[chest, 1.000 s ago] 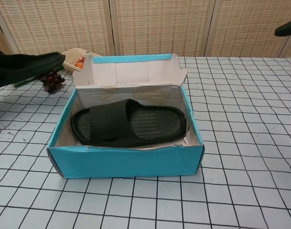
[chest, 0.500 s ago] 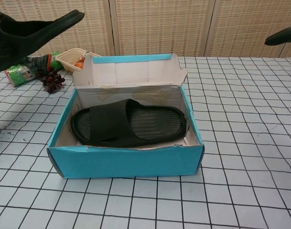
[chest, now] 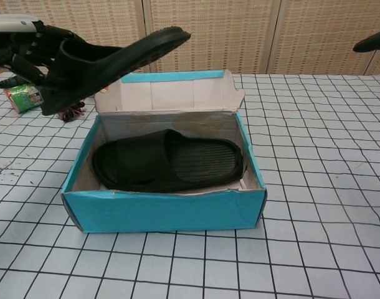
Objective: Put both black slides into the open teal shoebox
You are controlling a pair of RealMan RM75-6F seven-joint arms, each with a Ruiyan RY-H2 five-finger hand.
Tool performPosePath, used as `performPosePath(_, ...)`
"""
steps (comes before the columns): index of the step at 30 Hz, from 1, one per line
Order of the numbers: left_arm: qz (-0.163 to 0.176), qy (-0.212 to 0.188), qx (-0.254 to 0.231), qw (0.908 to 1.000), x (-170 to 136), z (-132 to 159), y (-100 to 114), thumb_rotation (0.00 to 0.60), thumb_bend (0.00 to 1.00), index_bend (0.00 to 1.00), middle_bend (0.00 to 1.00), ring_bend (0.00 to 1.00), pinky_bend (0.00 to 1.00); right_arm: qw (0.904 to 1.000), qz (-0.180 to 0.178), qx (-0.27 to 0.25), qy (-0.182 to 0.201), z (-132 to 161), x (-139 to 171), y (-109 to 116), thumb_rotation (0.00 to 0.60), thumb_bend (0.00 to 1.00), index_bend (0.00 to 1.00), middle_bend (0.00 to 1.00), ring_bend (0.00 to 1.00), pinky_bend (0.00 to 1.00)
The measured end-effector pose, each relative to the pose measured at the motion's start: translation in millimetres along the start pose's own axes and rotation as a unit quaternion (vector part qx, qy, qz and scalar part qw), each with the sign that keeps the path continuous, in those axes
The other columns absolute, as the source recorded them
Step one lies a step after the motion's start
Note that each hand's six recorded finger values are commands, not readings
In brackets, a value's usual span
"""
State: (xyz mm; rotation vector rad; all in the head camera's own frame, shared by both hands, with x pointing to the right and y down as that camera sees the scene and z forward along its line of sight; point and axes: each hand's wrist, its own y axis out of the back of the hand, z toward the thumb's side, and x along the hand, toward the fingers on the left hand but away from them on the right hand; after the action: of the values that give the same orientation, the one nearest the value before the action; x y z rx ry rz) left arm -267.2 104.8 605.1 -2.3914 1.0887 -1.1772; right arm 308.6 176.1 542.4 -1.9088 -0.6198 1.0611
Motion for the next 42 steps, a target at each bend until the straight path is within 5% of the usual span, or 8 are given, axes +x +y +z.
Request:
performPosePath(21, -0.156, -0.02, -0.05, 0.9862, 0, 31, -35, 0.6, 0.89, 0.72, 0.84, 0.69, 0.7, 1.0, 0.009, 0.002, 0.001, 2, -6, -5, 0.6, 0.41, 0.0, 0.0, 0.0, 0.0)
performPosePath(42, -0.138, -0.032, 0.004, 0.9899, 14, 15, -74, 0.6, 0.89, 0.72, 0.85, 0.69, 0.67, 0.9999, 0.009, -0.005, 0.002, -2, -4, -3, 0.6, 0.41, 0.0, 0.0, 0.0, 0.0)
